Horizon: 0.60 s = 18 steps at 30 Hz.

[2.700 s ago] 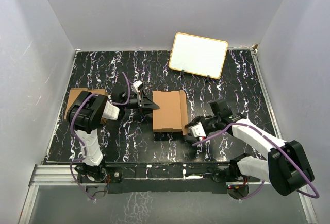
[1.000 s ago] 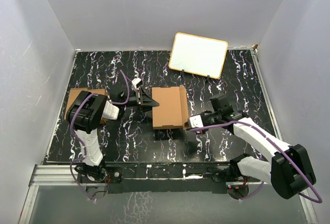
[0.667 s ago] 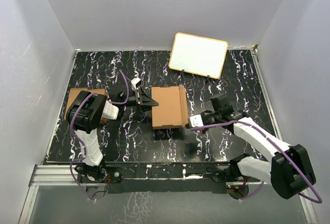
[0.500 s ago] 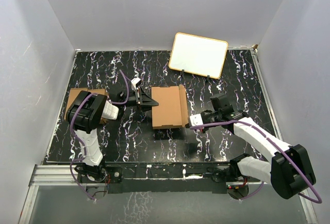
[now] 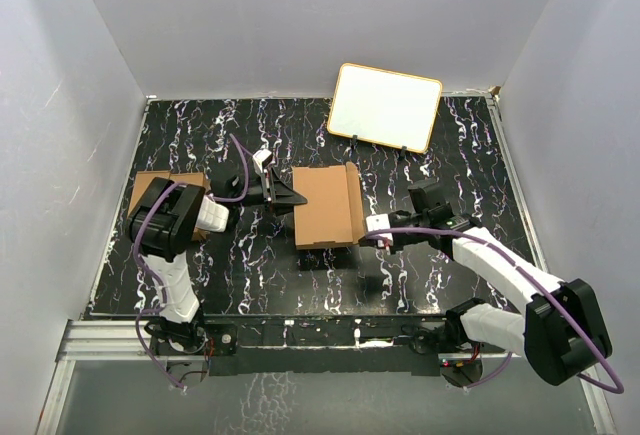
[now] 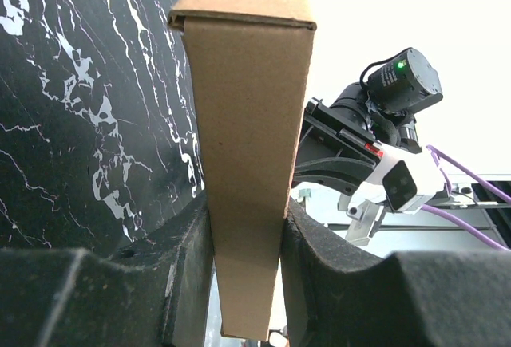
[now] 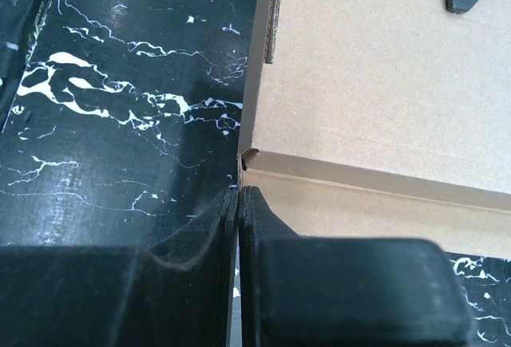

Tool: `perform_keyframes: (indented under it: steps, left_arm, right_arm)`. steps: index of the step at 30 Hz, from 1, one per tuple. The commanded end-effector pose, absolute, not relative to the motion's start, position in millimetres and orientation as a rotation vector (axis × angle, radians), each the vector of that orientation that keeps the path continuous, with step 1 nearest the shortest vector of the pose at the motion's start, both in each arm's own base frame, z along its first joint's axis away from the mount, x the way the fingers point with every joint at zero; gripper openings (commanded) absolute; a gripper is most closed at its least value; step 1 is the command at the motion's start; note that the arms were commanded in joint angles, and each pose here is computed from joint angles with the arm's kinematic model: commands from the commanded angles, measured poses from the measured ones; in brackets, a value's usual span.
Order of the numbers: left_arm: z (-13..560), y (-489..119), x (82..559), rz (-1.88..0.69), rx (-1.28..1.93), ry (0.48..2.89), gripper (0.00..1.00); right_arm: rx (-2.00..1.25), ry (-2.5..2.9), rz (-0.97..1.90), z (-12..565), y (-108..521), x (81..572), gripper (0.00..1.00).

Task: Fold the paper box

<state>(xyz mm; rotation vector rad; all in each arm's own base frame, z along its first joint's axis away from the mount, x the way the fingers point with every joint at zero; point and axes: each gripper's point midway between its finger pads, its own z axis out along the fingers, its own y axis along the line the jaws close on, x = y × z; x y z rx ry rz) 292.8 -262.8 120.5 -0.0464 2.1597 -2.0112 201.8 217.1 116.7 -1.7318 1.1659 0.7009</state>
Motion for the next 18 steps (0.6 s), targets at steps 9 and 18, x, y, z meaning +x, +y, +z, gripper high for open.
perform_keyframes:
  steps: [9, 18]
  left_arm:
    - [150.7, -261.8, 292.9, -1.967, 0.115, 2.053, 0.00]
    - [145.4, -261.4, 297.9, -1.917, 0.075, 2.099, 0.00]
  right_arm:
    - [-1.668, 1.148, 0.685, 136.3, 226.7, 222.3, 0.08]
    - [-1.642, 1.201, 0.694, 134.2, 229.9, 227.0, 0.08]
